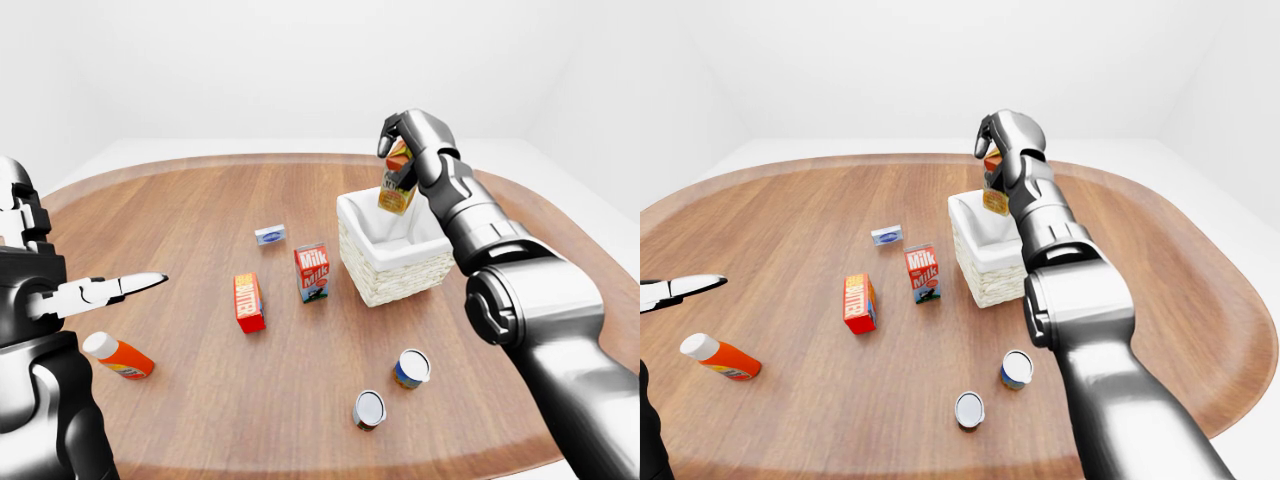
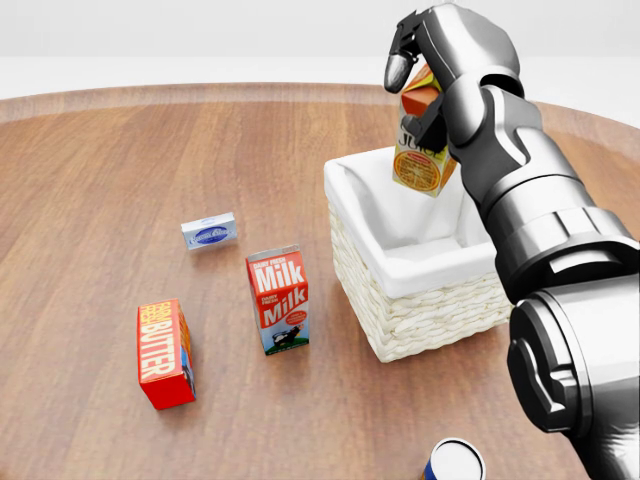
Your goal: Pick up the orange juice, and put it in the basket.
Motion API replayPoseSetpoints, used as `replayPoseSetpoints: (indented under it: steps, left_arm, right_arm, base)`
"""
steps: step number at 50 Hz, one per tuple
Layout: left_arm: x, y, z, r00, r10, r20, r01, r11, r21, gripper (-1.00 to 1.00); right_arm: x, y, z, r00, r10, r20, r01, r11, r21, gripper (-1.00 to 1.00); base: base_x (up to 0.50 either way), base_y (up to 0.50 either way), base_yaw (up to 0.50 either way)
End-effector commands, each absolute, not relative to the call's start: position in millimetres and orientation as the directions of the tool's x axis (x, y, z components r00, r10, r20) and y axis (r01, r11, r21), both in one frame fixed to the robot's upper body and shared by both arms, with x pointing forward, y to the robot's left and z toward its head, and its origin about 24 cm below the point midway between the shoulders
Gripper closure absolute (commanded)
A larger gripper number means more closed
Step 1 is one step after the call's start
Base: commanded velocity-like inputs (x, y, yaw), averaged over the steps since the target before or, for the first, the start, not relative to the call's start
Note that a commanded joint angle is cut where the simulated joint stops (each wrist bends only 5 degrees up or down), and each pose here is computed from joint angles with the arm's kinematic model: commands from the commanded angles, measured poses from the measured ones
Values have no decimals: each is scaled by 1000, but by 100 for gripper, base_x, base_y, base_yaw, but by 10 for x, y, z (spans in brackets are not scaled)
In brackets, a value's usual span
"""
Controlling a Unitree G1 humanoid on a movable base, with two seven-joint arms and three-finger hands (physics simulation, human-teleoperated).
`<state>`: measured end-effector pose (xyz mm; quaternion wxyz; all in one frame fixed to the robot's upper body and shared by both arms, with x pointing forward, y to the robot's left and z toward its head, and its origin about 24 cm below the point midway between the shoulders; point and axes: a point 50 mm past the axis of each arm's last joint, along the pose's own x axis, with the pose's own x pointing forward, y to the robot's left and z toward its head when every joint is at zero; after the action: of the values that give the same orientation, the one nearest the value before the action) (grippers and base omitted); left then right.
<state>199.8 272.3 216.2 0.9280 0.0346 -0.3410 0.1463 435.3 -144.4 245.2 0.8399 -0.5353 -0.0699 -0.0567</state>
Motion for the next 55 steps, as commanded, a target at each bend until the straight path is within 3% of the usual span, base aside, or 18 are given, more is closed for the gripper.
replayPoseSetpoints:
  steps: [1, 55]
  left_arm:
    - [2000, 2725, 2162, 725, 248, 643, -295, 955, -36, -100]
    - [1978, 2717, 2184, 717, 245, 652, -294, 955, -35, -100]
  right_arm:
    - [4344, -1450, 2486, 969, -37, 246, 238, 421, -875, 100]
    - [4312, -1418, 2099, 969, -38, 243, 236, 419, -877, 100]
  base:
    - [0, 0, 0]
    - [0, 0, 0]
